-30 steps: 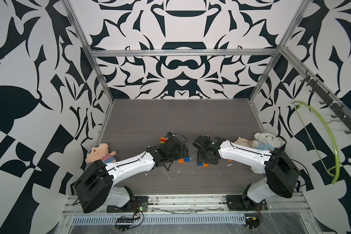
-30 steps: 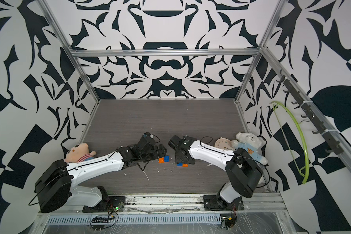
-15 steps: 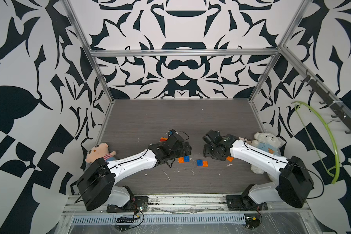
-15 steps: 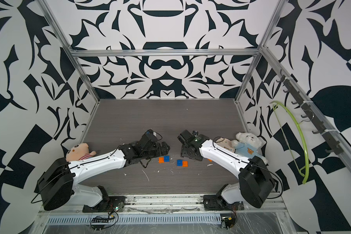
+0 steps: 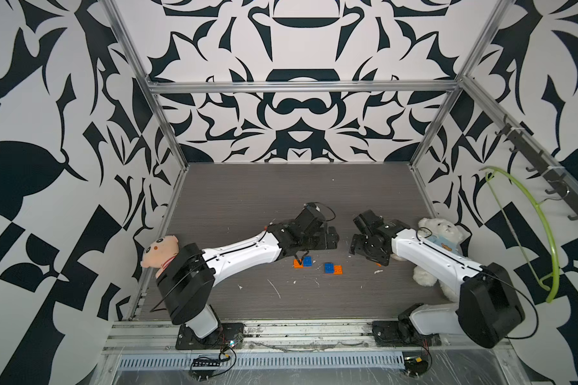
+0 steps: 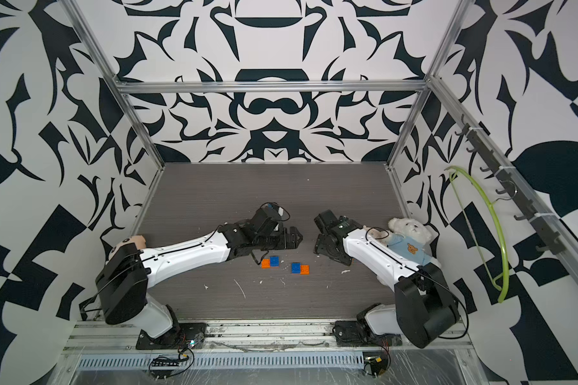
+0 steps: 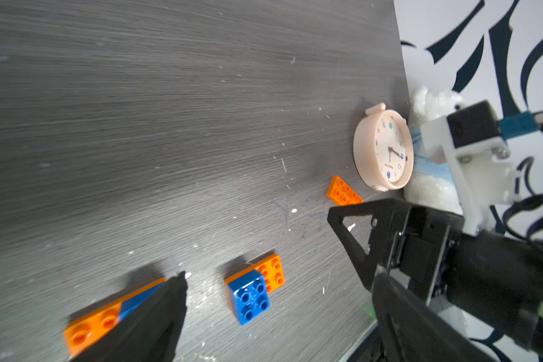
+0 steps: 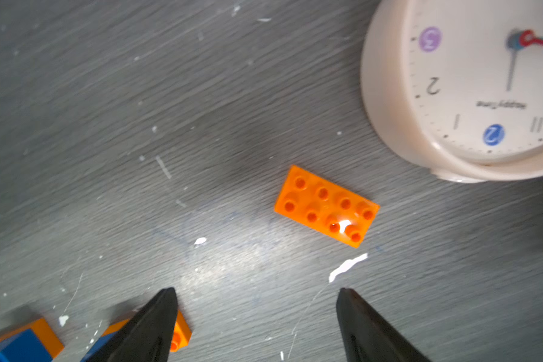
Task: Assemble the number 5 with lego
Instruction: Adjust the lego brick at the center of the board.
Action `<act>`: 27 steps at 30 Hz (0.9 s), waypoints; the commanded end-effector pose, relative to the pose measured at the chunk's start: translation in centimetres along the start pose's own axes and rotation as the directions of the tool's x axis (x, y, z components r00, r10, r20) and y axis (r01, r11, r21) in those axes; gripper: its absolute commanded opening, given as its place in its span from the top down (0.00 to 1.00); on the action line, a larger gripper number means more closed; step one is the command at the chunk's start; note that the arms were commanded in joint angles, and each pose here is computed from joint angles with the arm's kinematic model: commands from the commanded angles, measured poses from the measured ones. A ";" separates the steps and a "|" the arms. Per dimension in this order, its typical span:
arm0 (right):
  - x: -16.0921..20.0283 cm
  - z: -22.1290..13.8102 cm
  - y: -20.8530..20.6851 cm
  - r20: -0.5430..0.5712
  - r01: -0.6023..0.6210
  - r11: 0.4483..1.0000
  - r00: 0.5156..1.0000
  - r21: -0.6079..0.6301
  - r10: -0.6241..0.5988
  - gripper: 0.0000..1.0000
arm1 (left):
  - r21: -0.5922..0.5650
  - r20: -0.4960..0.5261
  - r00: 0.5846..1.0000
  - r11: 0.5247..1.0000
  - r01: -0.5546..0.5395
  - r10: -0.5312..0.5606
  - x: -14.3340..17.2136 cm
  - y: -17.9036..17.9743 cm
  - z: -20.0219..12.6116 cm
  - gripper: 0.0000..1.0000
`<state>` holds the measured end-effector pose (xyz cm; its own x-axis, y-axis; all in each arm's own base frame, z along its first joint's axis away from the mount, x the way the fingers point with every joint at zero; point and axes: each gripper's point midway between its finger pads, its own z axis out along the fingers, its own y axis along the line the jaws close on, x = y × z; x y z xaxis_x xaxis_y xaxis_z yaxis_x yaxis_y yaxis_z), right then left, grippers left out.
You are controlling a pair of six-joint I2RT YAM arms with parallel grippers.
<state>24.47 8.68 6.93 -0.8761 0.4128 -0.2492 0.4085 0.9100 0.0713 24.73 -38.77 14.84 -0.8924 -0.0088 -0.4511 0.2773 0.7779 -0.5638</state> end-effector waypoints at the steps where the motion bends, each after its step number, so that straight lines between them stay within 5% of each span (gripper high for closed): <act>1: -0.2 0.1 -1.6 -0.020 -0.025 1.000 0.999 0.002 0.025 0.14 | 0.015 -0.073 0.996 0.999 -0.051 0.052 1.0 -1.1 1.3 0.01; 13: -0.9 2.2 -3.5 -0.082 -0.105 0.994 0.991 -0.018 0.103 0.10 | 0.091 -0.175 0.980 0.993 -0.081 0.096 3.1 -5.4 5.2 0.01; 27: -1.6 4.1 -3.9 -0.101 -0.133 0.991 0.986 0.014 0.134 0.06 | 0.078 -0.168 0.981 0.994 -0.083 0.095 3.3 -5.1 5.0 0.01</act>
<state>24.96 4.51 2.97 -0.8356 0.5347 -0.1259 0.5275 0.8450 0.0878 22.15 -46.01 12.51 -0.9125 0.1644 -0.3747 0.3702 0.7216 -0.5850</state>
